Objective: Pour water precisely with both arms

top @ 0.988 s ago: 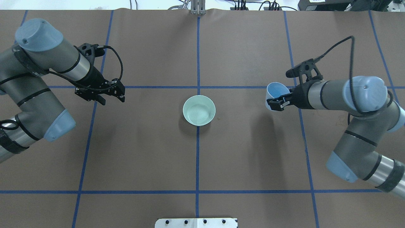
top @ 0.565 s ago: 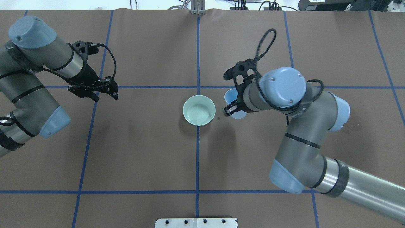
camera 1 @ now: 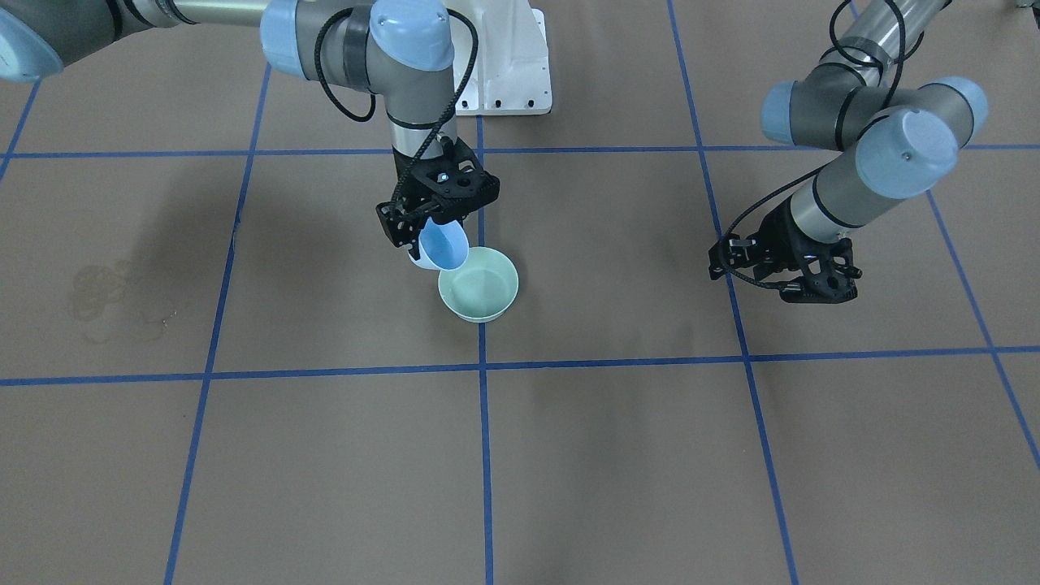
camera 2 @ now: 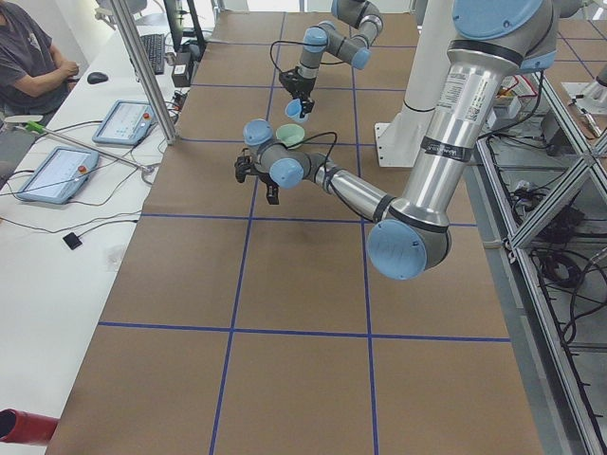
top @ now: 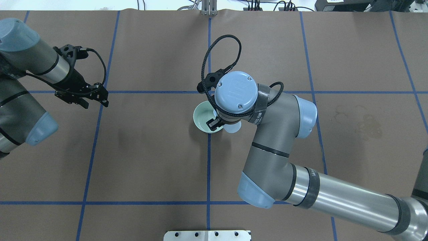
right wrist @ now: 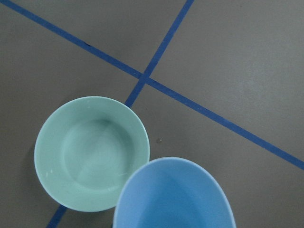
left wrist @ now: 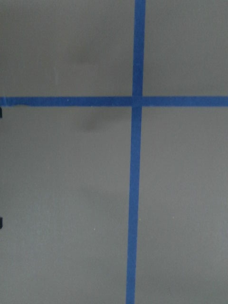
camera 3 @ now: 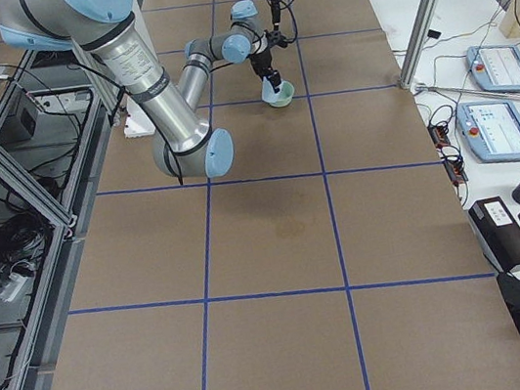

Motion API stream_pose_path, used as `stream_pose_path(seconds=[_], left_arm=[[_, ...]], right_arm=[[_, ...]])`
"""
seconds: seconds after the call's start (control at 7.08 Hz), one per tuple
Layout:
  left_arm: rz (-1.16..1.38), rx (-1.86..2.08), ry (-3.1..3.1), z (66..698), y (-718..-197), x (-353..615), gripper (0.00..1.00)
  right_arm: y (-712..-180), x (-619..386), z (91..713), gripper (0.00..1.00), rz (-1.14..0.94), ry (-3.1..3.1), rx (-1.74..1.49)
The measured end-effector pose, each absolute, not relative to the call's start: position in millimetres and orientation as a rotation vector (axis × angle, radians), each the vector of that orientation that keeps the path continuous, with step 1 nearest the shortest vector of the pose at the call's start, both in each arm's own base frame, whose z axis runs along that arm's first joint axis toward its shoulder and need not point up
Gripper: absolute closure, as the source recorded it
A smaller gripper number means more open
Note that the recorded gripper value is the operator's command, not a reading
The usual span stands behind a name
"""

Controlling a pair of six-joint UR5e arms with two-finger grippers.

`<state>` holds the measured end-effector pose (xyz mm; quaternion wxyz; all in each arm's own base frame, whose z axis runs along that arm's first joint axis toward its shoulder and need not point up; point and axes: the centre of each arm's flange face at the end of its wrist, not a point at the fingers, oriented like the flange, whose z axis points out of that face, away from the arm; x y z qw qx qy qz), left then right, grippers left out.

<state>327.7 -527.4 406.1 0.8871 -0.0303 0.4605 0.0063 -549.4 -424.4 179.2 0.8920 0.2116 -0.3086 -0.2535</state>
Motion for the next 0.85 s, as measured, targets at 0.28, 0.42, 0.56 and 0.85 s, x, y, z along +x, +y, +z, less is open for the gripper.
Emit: stream_pose_path(seconds=[0.28,0.42,0.56,0.85], left_arm=[[0.014,-0.066,0.958,409,-527,324,0.24],[0.013,-0.068,0.956,411,-527,323,0.24],[0.012,-0.069,0.956,412,-526,322,0.24],[0.012,-0.070,0.955,413,-525,321,0.24]], right_arm=[[-432,-572,171,1.00,-0.701,-0.548,0.433],[-435,-577,159,1.00,-0.780,-0.487,0.407],[-436,-577,150,1.00,-0.855,-0.431,0.393],[-443,-580,144,1.00,-0.966,-0.335,0.393]])
